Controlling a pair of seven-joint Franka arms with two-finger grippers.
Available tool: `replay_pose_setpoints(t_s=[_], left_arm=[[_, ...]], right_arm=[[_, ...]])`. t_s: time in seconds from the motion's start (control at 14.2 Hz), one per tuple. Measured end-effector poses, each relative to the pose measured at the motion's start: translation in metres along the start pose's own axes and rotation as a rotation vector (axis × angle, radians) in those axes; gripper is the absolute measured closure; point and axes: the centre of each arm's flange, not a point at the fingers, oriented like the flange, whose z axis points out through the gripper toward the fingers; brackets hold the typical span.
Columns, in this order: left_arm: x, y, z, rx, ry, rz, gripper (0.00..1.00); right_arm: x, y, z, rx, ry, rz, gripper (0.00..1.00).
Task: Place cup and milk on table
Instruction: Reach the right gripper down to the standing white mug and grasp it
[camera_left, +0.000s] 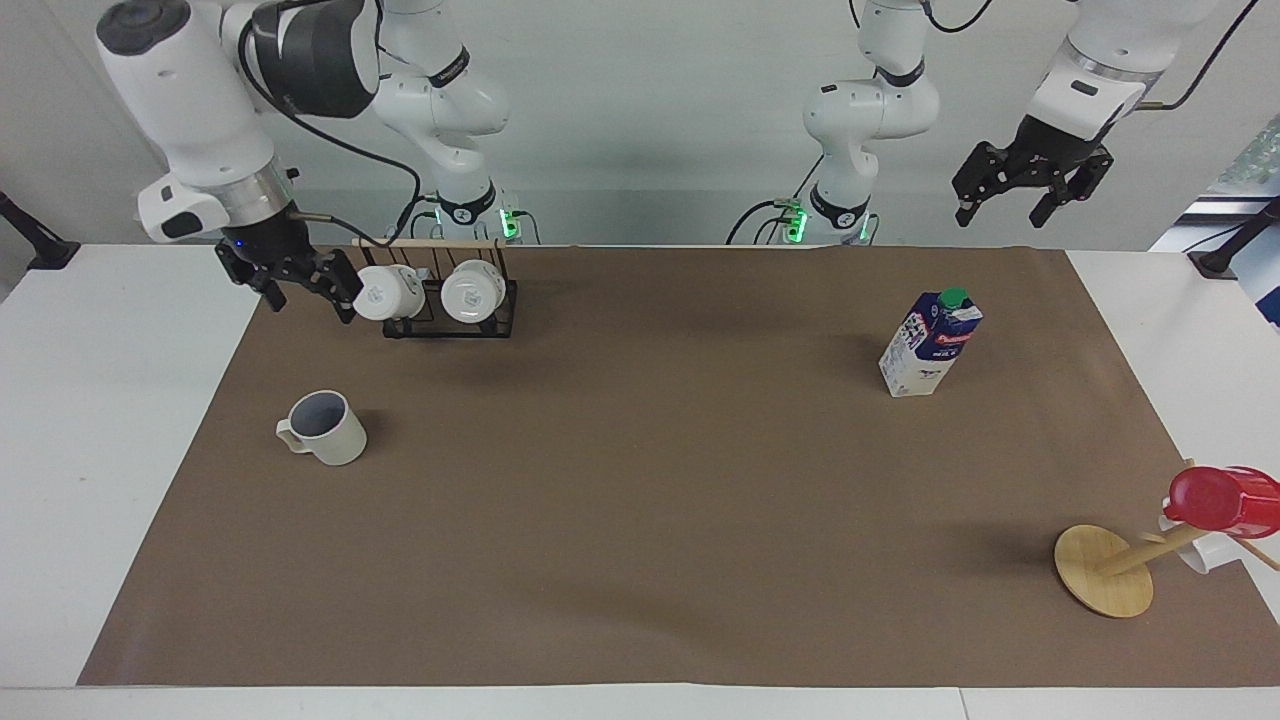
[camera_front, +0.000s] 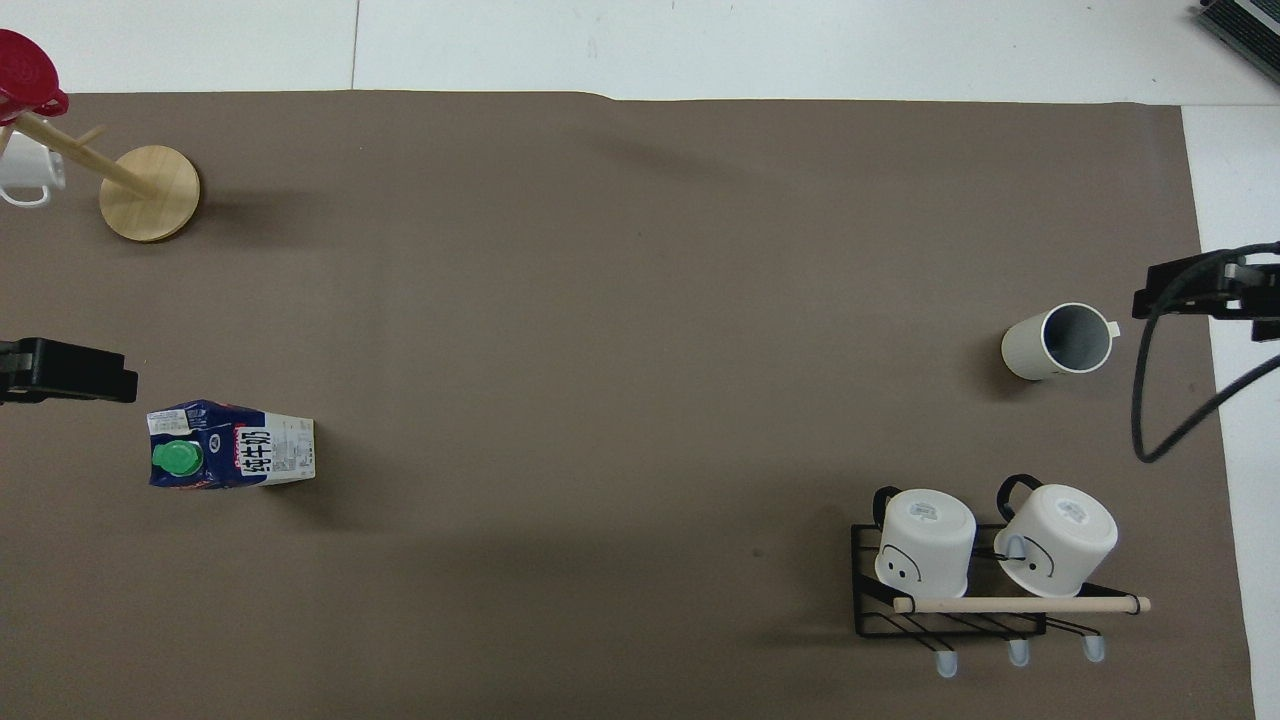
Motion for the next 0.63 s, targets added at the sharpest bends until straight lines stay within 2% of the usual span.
replay_pose_setpoints(t_s=[0.35, 0.63], left_arm=[[0.000, 0.001, 0.000, 0.000, 0.000, 0.001, 0.00], [0.000, 0.002, 0.000, 0.001, -0.001, 0.004, 0.00]], right_arm=[[0.014, 0.011, 0.103, 0.005, 0.029, -0.024, 0.00], [0.014, 0.014, 0.146, 0.005, 0.027, -0.033, 0.00]])
